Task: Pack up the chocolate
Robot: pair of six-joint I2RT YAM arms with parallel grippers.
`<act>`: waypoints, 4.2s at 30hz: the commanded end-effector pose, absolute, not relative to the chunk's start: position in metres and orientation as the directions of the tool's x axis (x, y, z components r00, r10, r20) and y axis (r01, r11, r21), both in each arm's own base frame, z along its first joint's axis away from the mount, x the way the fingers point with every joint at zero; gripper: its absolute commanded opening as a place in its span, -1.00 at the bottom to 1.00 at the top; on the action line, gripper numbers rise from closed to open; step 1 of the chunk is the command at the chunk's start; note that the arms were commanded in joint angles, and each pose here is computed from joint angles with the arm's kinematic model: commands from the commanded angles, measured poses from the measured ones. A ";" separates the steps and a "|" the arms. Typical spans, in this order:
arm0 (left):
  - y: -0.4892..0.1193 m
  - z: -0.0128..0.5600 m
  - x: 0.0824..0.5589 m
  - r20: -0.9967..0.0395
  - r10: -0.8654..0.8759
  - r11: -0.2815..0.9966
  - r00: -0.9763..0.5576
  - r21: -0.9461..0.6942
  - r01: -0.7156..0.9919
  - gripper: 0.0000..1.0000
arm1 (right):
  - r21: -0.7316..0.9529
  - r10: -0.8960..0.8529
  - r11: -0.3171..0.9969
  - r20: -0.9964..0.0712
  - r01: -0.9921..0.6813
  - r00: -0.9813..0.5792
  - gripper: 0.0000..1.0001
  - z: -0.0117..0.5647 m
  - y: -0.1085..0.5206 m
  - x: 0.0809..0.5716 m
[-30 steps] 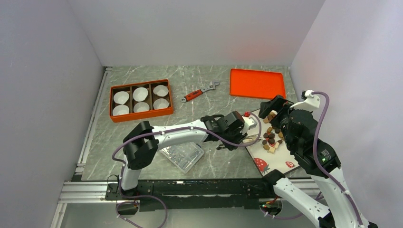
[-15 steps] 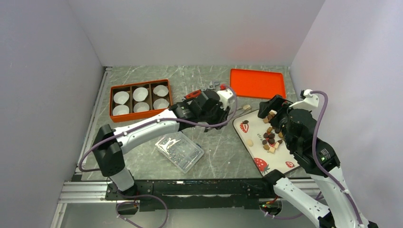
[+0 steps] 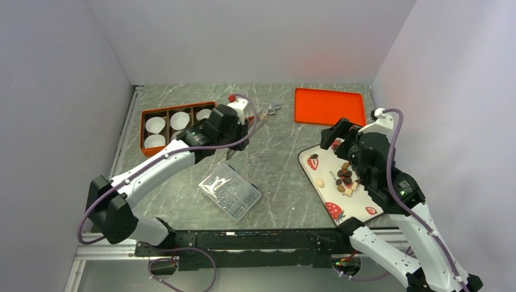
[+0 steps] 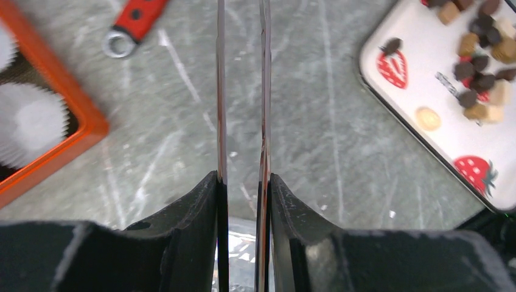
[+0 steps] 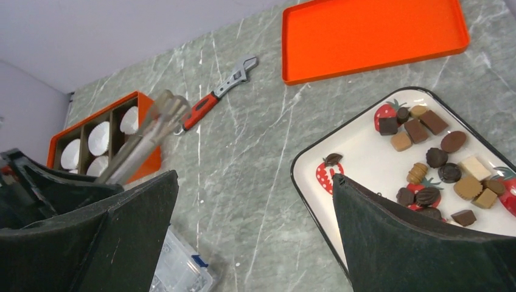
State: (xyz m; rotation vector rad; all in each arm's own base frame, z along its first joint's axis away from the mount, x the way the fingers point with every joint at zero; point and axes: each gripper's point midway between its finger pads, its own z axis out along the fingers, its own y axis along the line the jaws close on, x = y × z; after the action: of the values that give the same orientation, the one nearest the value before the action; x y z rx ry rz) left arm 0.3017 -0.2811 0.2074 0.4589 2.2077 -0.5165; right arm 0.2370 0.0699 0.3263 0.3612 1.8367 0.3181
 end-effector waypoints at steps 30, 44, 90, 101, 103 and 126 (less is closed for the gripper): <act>-0.108 0.168 0.401 -0.699 -0.228 0.969 -0.677 -0.233 -0.086 -0.45 | 0.387 0.350 0.921 -0.873 -0.043 -0.340 0.99 0.318 0.106 0.256; -0.103 0.157 0.420 -0.694 -0.208 0.975 -0.689 -0.206 -0.087 -0.17 | 0.385 0.350 0.922 -0.872 -0.037 -0.342 0.99 0.319 0.105 0.256; -0.389 0.225 0.279 -0.811 0.315 0.631 -0.493 -0.209 0.747 0.00 | 0.435 0.440 0.898 -0.890 0.065 -0.123 0.99 0.371 0.057 0.237; -0.460 0.193 0.239 -0.777 0.430 0.486 -0.459 -0.229 0.843 -0.01 | 0.430 0.438 0.898 -0.893 0.093 -0.101 0.99 0.376 0.046 0.228; -0.470 0.190 0.232 -0.774 0.442 0.466 -0.454 -0.235 0.853 -0.02 | 0.428 0.437 0.898 -0.893 0.099 -0.103 0.99 0.375 0.044 0.228; -0.504 0.150 0.188 -0.716 0.524 0.385 -0.461 -0.283 0.878 -0.03 | 0.410 0.422 0.906 -0.895 0.110 -0.143 0.99 0.370 0.050 0.235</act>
State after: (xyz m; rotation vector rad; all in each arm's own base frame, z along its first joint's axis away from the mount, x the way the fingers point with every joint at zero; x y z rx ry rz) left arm 0.1938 -0.4943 0.1290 1.1975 2.1945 -0.8294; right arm 0.2314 0.0504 0.3587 0.3916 1.7299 0.2766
